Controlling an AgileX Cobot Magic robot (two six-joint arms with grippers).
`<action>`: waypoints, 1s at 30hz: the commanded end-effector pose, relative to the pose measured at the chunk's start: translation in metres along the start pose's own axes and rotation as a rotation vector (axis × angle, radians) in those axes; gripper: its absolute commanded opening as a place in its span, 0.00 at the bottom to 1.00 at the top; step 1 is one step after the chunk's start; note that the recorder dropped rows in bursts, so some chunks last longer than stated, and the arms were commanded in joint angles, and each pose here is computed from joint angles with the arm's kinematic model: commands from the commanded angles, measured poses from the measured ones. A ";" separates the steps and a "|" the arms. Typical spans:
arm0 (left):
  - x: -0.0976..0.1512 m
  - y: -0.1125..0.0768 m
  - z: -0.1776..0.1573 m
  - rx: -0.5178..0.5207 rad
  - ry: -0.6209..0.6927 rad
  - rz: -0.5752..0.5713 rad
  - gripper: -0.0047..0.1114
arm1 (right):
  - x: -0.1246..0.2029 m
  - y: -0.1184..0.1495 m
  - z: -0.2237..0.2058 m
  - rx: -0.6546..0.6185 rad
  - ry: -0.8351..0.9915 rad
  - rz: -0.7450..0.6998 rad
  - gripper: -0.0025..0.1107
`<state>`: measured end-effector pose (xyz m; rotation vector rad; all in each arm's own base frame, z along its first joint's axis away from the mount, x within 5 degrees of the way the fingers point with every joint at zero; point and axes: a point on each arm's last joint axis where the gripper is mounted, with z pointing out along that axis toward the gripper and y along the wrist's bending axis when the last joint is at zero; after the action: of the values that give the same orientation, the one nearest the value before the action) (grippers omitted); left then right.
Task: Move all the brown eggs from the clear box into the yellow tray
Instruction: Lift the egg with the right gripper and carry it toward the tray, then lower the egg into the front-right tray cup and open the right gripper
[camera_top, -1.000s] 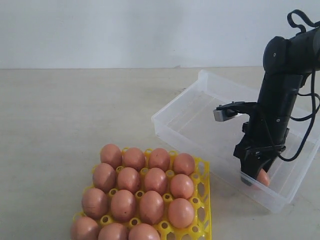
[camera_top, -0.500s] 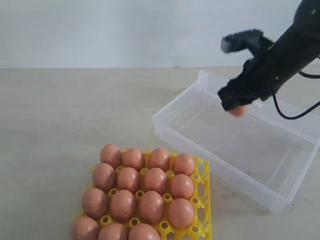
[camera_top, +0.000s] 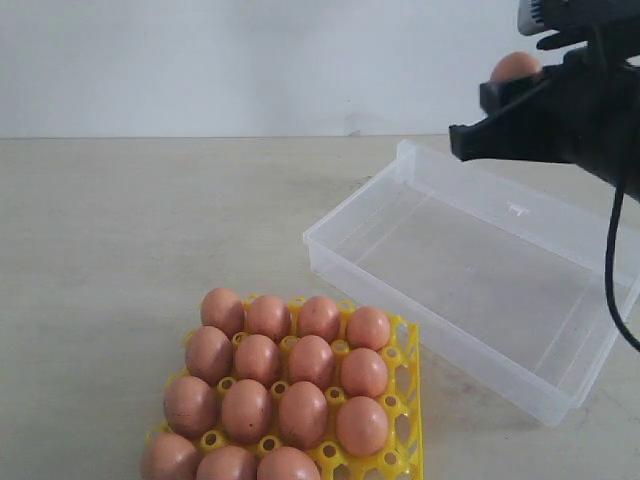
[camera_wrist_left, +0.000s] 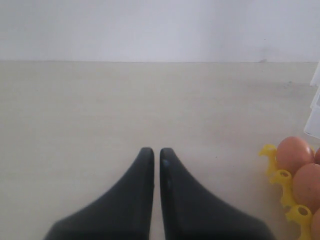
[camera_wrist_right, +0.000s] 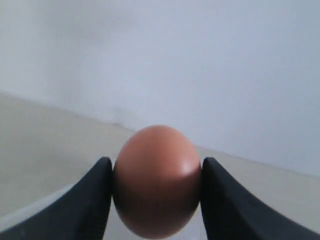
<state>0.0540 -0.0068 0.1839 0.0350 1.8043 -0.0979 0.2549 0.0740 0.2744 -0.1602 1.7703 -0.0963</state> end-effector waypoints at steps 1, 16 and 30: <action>-0.002 0.000 0.000 0.005 -0.015 -0.010 0.08 | -0.015 -0.027 -0.004 0.366 -0.388 0.259 0.02; -0.002 0.000 0.000 0.005 -0.015 -0.010 0.08 | 0.028 0.070 -0.053 -0.551 -0.326 0.275 0.02; -0.002 0.000 0.000 0.005 -0.015 -0.010 0.08 | 0.124 0.091 -0.132 -0.770 0.033 0.201 0.02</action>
<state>0.0540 -0.0068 0.1839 0.0350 1.8043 -0.0979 0.1022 0.1463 0.1721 -0.5443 1.7422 0.7554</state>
